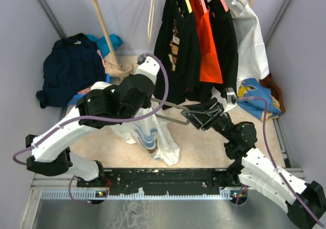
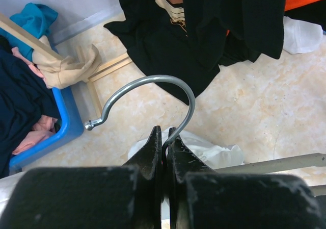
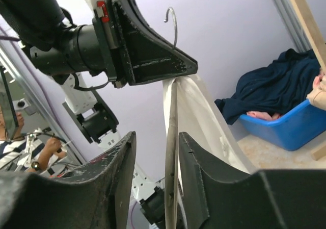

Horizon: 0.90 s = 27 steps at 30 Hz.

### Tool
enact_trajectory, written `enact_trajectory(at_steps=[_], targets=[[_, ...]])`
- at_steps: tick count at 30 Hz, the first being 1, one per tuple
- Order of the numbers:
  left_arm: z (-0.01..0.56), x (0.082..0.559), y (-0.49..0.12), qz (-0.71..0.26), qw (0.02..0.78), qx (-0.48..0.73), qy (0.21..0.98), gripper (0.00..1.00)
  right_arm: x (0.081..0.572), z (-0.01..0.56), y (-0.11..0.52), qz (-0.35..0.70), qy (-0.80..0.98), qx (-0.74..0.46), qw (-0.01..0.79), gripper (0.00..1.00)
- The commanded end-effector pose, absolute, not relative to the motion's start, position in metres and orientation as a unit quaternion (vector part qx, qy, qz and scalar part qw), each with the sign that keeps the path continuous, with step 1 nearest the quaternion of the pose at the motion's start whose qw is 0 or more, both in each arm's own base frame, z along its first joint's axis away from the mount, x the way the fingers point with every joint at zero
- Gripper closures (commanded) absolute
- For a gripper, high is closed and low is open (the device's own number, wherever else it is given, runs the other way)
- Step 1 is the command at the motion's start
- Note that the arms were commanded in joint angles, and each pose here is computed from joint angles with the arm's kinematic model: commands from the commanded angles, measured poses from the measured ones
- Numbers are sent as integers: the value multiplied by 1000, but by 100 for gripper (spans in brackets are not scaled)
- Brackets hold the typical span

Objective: Place the t-shirt on the hanger

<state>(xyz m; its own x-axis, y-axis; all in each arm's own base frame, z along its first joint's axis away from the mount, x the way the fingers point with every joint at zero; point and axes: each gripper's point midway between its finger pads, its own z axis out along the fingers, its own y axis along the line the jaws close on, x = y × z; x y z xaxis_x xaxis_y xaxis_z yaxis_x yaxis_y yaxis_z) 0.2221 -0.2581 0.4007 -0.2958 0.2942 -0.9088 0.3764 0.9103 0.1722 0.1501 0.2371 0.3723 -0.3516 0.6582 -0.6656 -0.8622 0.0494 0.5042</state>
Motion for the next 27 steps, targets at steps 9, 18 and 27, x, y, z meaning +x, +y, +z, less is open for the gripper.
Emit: enact_trajectory(at_steps=[9, 18, 27], targets=[[423, 213, -224, -67, 587, 195, 783, 100, 182, 357, 214, 572, 612, -8, 546, 38], [423, 205, -220, -96, 592, 204, 773, 100, 202, 299, 205, 419, 795, 43, 436, 22], [425, 200, -223, -122, 597, 214, 763, 100, 195, 248, 266, 465, 837, -38, 286, 40]])
